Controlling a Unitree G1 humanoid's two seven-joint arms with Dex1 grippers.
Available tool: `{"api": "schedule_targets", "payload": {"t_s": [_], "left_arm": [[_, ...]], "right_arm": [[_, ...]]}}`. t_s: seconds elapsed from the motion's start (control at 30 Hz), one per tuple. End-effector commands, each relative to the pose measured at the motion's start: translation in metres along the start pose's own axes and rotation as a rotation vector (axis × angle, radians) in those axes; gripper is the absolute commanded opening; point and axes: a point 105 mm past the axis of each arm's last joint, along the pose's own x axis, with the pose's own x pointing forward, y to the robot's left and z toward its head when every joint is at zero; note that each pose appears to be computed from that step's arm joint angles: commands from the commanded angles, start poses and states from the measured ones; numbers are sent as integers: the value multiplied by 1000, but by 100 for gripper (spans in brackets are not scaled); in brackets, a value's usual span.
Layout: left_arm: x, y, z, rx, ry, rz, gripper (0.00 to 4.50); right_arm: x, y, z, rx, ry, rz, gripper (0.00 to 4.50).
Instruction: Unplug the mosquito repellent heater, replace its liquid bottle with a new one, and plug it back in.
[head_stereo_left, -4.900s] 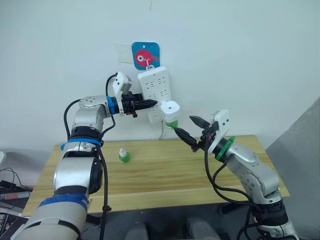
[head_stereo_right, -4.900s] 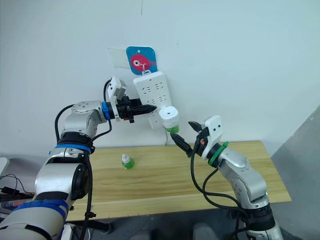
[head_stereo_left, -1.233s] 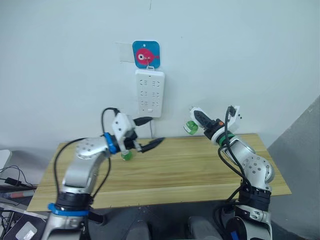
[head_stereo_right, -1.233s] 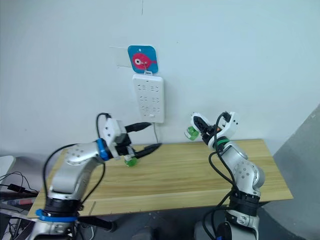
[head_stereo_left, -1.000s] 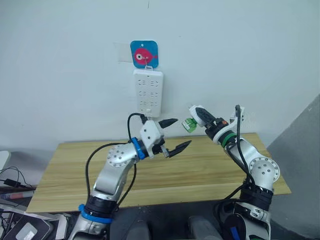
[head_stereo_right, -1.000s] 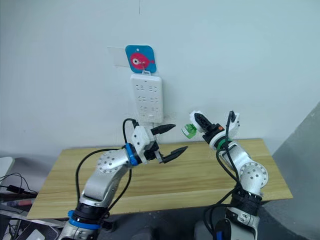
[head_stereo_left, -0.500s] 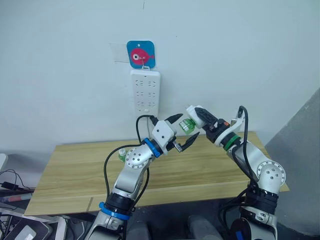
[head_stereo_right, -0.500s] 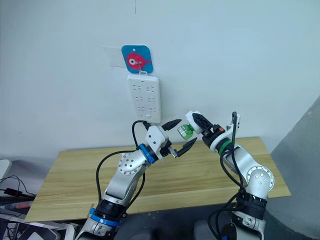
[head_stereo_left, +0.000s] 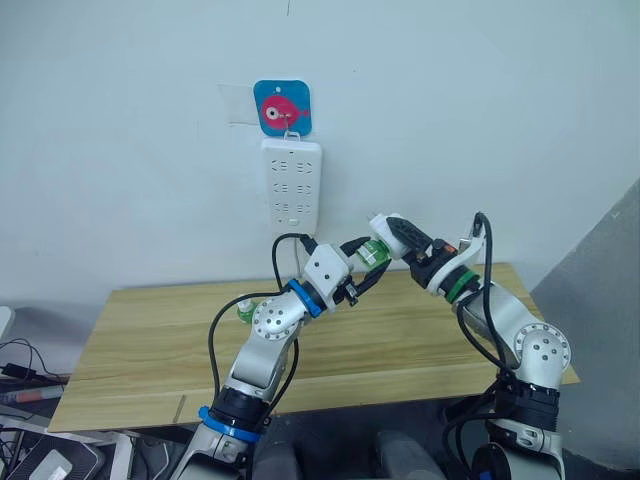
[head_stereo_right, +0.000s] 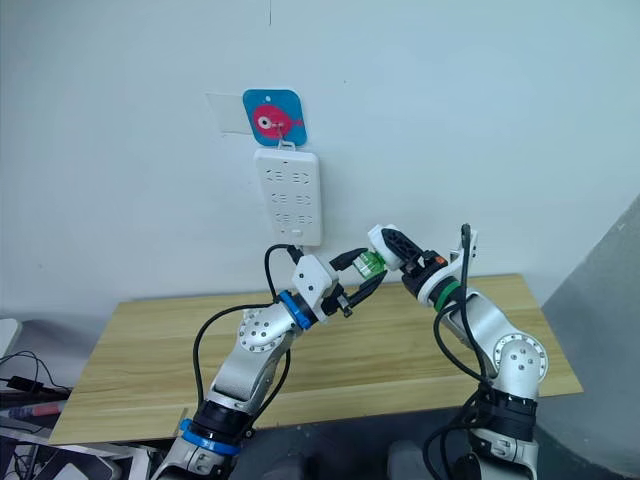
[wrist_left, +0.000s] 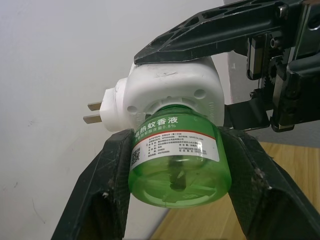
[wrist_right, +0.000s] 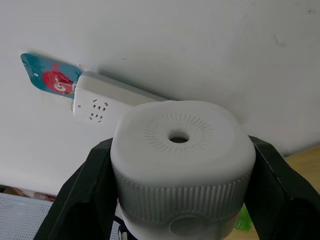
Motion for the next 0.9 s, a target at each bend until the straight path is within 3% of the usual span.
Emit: {"api": "schedule_targets", "payload": {"t_s": [0.03,0.07,0.23,0.47,0.73,0.9], "left_arm": [[1,-1,6,13,-28,13,225],[1,-1,5,12,-27,16,225],[-2,-2,6,37,-23,-44,225],[-13,-10,-3,75,9,-161,225],[-27,-26,-11,188,27,-319,225],[-27,-22,-12,223,25,-339,225]], "right_arm": [[-2,20,2,-16,-5,82,295],[-3,22,-2,-26,19,96,295],[-11,18,-17,-121,209,139,448],[-17,-13,-3,-196,386,86,448],[-35,-11,-11,-136,651,152,448],[-41,-11,-15,-142,733,156,448]]}}
